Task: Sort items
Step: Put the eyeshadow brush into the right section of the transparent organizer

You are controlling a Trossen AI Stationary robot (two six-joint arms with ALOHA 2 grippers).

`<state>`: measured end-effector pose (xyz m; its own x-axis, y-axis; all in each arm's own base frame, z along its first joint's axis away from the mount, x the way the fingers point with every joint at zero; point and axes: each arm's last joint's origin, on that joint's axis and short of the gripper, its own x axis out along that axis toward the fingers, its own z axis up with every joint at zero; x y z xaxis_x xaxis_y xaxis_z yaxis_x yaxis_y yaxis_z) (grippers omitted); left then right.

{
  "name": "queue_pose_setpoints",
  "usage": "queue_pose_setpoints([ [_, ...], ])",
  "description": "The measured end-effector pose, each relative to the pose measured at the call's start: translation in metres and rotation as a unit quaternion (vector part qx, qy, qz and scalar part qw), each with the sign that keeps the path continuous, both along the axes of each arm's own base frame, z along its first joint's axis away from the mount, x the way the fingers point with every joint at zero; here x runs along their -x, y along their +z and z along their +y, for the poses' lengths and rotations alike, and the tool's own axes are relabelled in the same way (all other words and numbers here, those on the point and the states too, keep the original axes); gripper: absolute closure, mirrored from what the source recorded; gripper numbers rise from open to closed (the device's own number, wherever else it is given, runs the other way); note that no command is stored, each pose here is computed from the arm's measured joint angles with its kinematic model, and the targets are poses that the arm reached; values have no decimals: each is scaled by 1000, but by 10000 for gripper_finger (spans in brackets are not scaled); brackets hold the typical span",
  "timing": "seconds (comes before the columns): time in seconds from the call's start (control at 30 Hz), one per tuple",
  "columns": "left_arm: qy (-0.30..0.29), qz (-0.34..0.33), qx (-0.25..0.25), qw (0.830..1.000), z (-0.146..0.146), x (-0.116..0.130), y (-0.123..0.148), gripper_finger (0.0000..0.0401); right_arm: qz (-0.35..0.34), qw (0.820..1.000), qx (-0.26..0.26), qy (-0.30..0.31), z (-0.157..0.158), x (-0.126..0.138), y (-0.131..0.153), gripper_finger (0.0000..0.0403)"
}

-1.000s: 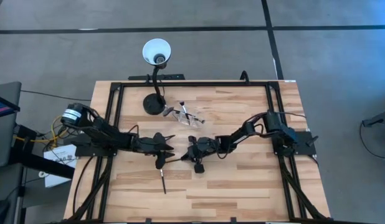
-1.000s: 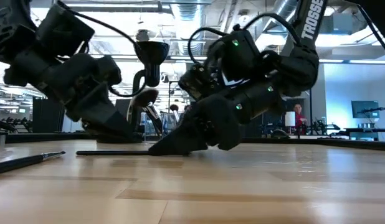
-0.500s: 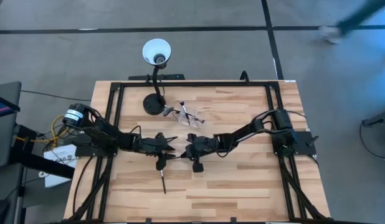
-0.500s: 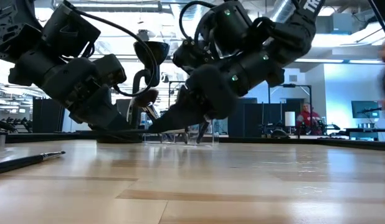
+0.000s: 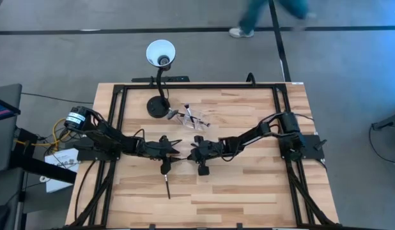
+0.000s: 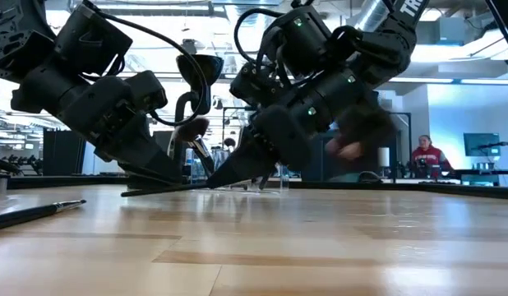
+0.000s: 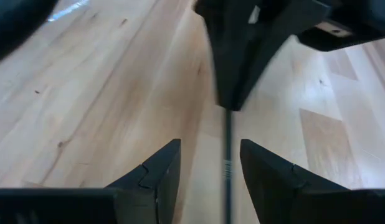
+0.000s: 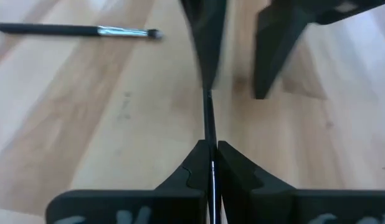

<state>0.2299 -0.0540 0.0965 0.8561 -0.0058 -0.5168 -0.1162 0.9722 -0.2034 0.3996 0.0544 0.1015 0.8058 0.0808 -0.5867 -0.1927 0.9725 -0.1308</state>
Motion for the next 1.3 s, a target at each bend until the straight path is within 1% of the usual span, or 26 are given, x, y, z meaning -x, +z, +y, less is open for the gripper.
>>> queue_pose_setpoints([
  [0.07,-3,0,2,1000,0,0,0,238,-6,1000,12,-4,-1,-1,1,392],
  [0.2,-3,1,2,1000,0,0,0,238,-22,1000,11,-4,0,-2,6,395],
  [0.43,-12,1,-13,1000,0,0,0,243,-32,999,13,0,2,-3,8,390],
  [0.5,-14,1,-12,1000,0,0,0,256,-39,999,13,0,2,-3,9,390],
  [0.57,-14,1,-12,1000,0,0,0,277,-40,999,13,0,2,-3,9,390],
  [0.8,-23,2,-7,1000,-1,0,0,380,-42,999,13,-3,1,-4,9,384],
  [0.87,-22,2,-8,1000,-1,0,0,386,-42,999,15,-7,-1,-4,9,376],
  [0.97,-17,1,-10,1000,0,0,0,378,-42,998,20,-29,-2,-4,9,359],
  [1.03,-15,1,-11,1000,0,0,0,378,-42,998,14,-46,-3,-4,11,346],
  [1.13,-11,1,-13,1000,0,0,0,386,-55,997,-2,-58,-3,-2,26,329],
  [1.23,-2,-13,-15,1000,0,-1,2,385,-60,996,-5,-62,-4,4,53,314],
  [1.3,5,-32,-14,999,0,-3,6,381,-58,996,-5,-62,-5,14,76,306],
])
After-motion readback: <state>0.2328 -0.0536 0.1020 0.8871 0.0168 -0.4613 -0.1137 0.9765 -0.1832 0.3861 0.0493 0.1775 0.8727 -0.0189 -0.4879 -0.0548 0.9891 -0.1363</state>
